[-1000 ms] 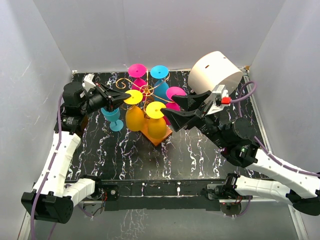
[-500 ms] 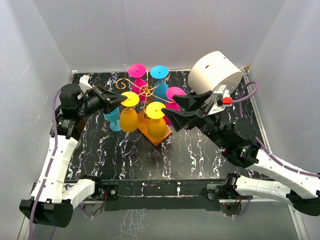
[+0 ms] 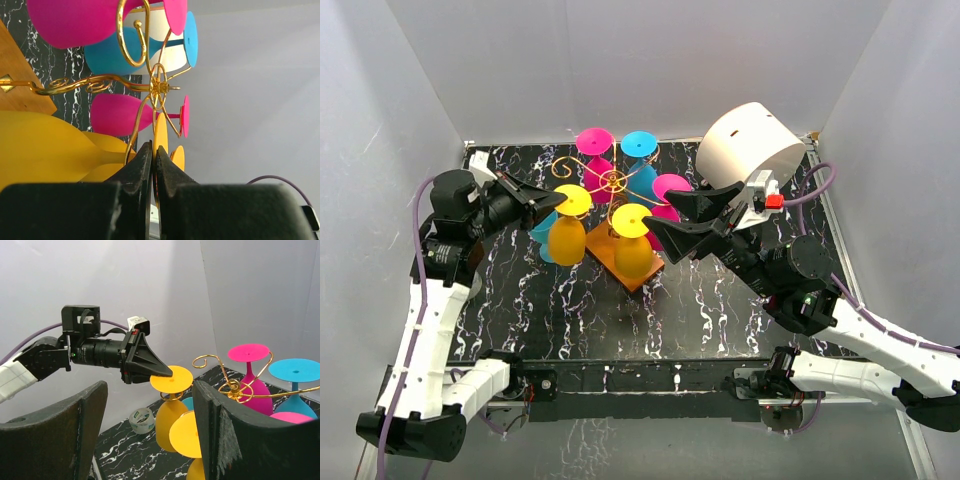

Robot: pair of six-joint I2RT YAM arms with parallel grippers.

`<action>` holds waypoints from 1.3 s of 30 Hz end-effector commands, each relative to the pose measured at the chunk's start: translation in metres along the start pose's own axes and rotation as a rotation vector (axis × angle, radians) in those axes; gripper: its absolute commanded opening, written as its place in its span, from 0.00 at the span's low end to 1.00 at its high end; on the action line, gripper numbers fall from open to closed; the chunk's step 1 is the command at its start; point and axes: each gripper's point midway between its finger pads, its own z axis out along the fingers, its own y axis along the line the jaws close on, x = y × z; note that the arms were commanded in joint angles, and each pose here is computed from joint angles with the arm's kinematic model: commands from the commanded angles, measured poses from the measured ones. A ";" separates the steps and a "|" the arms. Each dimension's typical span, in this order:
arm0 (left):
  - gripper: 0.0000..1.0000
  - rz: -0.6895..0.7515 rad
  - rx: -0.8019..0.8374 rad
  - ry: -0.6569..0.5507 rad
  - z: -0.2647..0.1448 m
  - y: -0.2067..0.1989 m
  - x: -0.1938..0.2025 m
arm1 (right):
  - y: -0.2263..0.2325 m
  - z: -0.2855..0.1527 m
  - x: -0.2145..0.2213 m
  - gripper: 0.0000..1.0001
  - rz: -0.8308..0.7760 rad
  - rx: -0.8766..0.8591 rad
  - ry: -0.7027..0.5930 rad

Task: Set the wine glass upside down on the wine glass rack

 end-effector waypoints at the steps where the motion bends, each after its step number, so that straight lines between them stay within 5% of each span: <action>1: 0.00 0.070 0.050 -0.024 -0.024 -0.023 0.004 | 0.005 0.001 -0.013 0.67 0.012 -0.016 -0.040; 39: 0.00 0.091 0.094 0.137 -0.012 -0.018 0.025 | 0.005 0.004 -0.005 0.67 0.021 -0.015 -0.030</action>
